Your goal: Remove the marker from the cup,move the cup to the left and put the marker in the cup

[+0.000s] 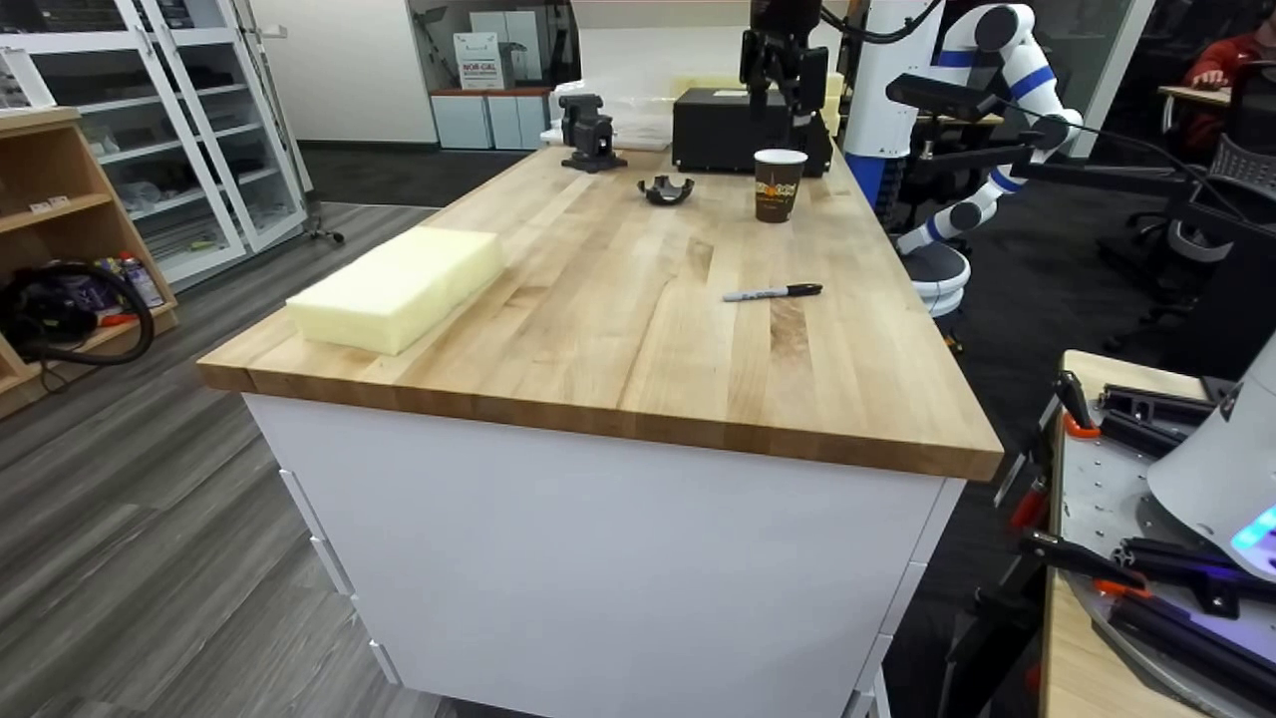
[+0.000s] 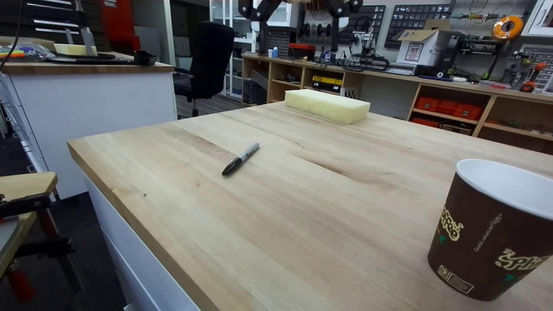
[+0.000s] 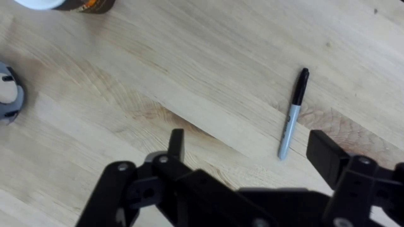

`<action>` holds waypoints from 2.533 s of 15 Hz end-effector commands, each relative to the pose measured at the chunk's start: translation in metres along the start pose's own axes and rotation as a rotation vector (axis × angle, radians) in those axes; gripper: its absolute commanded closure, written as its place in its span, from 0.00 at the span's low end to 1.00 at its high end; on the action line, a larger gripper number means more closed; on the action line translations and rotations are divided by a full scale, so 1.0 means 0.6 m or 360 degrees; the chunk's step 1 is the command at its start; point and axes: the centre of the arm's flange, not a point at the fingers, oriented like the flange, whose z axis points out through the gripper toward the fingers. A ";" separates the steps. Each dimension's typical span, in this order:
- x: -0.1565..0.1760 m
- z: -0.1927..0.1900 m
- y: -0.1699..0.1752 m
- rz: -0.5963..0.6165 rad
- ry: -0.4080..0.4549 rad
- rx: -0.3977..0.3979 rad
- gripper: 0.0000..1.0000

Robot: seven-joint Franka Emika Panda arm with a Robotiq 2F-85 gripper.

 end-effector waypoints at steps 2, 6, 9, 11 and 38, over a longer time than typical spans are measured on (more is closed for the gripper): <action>-0.057 0.007 0.023 0.0216 -0.0030 -0.0002 0.00; -0.122 0.015 0.063 0.0461 0.0012 -0.0007 0.00; -0.187 0.021 0.098 0.0634 0.0028 0.0001 0.00; -0.227 0.024 0.120 0.0688 0.0078 0.0000 0.00; -0.201 0.170 0.225 0.0684 0.0202 0.0225 0.00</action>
